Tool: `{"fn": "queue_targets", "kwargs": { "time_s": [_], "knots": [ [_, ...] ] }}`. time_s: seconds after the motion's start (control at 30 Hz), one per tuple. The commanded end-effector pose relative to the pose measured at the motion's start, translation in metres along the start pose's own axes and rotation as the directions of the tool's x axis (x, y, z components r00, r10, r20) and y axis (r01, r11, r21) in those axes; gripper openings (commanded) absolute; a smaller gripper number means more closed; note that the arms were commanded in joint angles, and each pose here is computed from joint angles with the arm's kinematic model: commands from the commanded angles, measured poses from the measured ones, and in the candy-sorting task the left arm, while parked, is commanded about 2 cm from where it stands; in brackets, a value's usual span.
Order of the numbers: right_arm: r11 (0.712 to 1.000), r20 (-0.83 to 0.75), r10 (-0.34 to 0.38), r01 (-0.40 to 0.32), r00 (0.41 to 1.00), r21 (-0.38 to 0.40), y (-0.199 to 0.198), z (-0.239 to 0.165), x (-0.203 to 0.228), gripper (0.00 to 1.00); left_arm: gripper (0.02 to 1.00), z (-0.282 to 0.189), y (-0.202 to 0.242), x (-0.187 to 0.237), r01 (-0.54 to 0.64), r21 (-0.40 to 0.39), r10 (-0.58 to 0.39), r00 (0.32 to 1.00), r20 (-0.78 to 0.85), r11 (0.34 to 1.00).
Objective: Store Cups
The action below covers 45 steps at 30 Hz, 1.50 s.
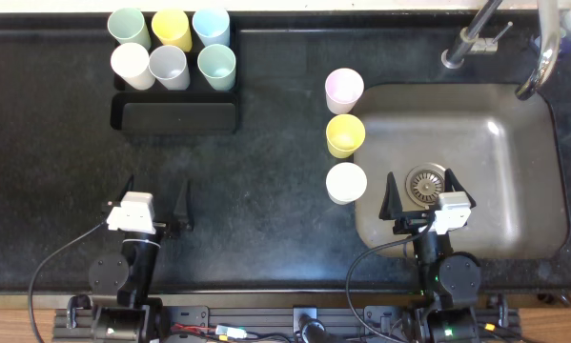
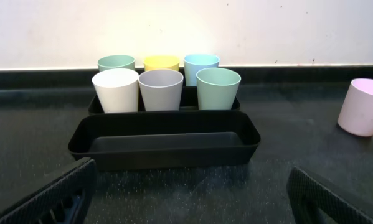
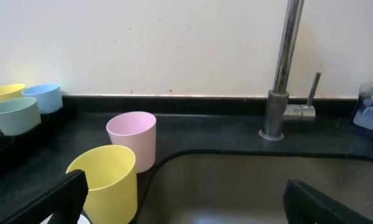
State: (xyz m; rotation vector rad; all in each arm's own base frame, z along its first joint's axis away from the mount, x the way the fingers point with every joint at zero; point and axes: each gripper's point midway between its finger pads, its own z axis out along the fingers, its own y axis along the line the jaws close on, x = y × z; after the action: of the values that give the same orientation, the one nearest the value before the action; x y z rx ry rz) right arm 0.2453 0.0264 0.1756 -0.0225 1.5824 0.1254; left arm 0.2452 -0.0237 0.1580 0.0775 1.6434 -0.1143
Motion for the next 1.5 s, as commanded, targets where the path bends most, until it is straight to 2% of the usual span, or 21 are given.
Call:
{"fn": "queue_targets", "kwargs": {
  "time_s": [0.03, 0.47, 0.6, 0.9, 1.03, 1.17, 1.3, 1.5],
  "knots": [
    [1.000, 0.004, -0.003, 0.003, 1.000, 0.010, -0.003, 0.000, 0.002, 0.996, 1.000, -0.001, 0.000, -0.004, -0.019, 0.003, 0.019, 1.000, 0.020, 1.000],
    [1.000, 0.004, -0.003, 0.003, 1.000, 0.010, -0.003, 0.000, 0.002, 0.996, 1.000, 0.000, 0.004, -0.016, -0.022, -0.024, 0.023, 0.998, 0.064, 0.999],
    [1.000, 0.004, -0.003, 0.003, 1.000, 0.010, -0.003, 0.000, 0.002, 0.998, 0.982, 0.006, 0.002, -0.044, -0.025, -0.010, 0.026, 0.994, 0.107, 1.000],
    [1.000, 0.004, -0.003, 0.003, 1.000, 0.010, -0.003, 0.000, 0.002, 0.998, 1.000, 0.053, -0.014, -0.142, -0.019, 0.060, 0.020, 1.000, -0.015, 0.998],
    [1.000, 0.004, -0.004, 0.004, 1.000, 0.010, -0.003, 0.000, 0.002, 0.998, 1.000, 0.085, -0.031, -0.189, -0.017, 0.108, 0.024, 0.998, -0.064, 0.994],
    [1.000, 0.004, -0.003, 0.003, 1.000, 0.010, -0.003, 0.000, 0.002, 0.996, 1.000, 0.120, -0.065, -0.215, -0.010, 0.190, 0.039, 0.988, -0.150, 0.982],
    [1.000, 0.004, -0.003, 0.003, 1.000, 0.010, -0.003, 0.000, 0.002, 0.998, 1.000, 0.157, -0.101, -0.208, 0.087, 0.159, -0.031, 0.944, -0.330, 0.983],
    [1.000, 0.004, -0.003, 0.003, 1.000, 0.010, -0.003, 0.000, 0.002, 0.998, 1.000, 0.193, -0.168, -0.152, 0.199, 0.116, -0.085, 0.778, -0.622, 0.973]
  ]
}}
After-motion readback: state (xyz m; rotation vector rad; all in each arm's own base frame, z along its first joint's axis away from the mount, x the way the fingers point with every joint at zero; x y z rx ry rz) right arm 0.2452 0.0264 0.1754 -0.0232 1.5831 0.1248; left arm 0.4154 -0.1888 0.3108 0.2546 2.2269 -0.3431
